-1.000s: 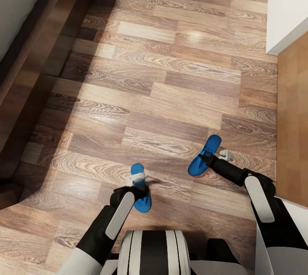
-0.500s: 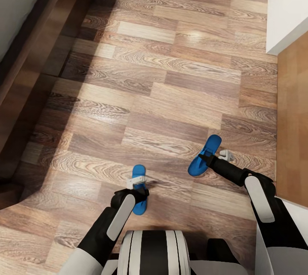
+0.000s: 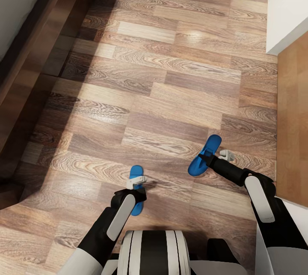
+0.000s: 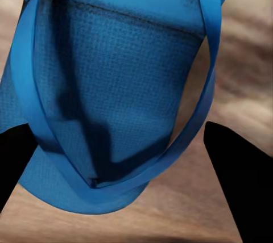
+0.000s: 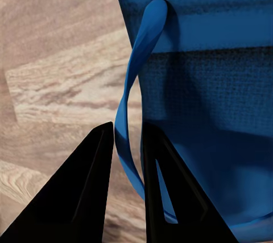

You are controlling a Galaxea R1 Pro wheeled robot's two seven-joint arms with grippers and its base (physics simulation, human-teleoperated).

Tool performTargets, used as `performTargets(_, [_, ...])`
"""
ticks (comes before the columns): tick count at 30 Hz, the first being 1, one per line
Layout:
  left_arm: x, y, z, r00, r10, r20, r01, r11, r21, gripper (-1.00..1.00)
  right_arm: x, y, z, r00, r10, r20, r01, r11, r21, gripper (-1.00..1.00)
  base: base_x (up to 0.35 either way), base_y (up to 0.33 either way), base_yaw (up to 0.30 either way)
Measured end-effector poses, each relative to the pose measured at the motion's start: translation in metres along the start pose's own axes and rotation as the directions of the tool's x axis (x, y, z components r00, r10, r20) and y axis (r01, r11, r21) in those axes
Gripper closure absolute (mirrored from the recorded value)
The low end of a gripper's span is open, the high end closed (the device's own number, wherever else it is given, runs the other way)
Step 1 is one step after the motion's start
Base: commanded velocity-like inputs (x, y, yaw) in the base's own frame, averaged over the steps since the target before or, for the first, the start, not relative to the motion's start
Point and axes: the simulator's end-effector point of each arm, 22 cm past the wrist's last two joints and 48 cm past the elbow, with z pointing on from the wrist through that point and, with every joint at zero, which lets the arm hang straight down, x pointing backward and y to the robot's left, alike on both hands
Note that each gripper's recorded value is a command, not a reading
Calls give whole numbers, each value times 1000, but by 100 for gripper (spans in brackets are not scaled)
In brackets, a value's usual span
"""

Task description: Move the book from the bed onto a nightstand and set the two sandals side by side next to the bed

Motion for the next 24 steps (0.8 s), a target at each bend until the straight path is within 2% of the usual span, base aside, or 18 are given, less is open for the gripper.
performTargets(8, [0, -1, 0, 1000, -2, -1, 2, 1000, 2, 100, 0, 0, 0, 1000, -1, 1, 1, 1000, 0, 100, 0, 0, 0])
performTargets(24, [-24, -8, -29, 998, 13, 65, -14, 1000, 13, 100, -23, 30, -19, 998, -30, 46, 32, 999, -33, 100, 0, 0, 0])
